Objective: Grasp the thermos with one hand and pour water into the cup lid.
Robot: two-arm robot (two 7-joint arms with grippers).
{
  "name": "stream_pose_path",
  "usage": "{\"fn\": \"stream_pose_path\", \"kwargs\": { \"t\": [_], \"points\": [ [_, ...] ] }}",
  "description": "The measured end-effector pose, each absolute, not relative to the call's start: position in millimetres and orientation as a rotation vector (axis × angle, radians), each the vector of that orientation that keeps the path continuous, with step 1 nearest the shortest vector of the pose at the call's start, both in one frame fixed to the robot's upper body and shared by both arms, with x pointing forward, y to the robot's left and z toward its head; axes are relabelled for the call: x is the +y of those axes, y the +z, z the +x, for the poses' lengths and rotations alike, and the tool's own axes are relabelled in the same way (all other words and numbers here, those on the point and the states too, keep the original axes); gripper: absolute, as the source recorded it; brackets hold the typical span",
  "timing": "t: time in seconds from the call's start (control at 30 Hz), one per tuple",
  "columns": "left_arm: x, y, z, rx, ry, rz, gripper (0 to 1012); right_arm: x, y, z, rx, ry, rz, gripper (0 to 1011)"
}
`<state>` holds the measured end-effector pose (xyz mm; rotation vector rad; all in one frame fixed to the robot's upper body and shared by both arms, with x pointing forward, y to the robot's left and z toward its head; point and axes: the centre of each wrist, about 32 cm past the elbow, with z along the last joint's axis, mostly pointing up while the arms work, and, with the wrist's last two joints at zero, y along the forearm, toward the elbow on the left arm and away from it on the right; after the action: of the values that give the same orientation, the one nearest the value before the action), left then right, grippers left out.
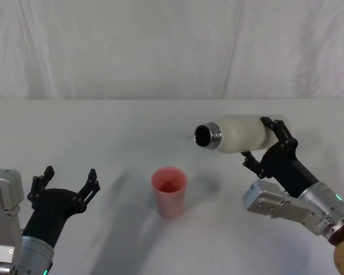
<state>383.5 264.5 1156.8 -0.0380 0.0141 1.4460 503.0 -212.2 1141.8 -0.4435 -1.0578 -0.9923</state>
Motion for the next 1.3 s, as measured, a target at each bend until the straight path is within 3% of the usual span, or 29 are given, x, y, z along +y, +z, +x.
{"fn": "stream_pose_path", "kwargs": {
  "t": [0.37, 1.3],
  "points": [
    [264.5, 1156.8, 383.5, 0.014, 1.446, -0.038, 1001, -206.1, 1137.0, 505.5, -1.164, -0.938, -0.496, 944],
    [264.5, 1156.8, 383.5, 0.014, 1.446, -0.038, 1001, -200.1, 1127.2, 507.4, -1.233, -0.917, -0.61, 944]
  ]
}}
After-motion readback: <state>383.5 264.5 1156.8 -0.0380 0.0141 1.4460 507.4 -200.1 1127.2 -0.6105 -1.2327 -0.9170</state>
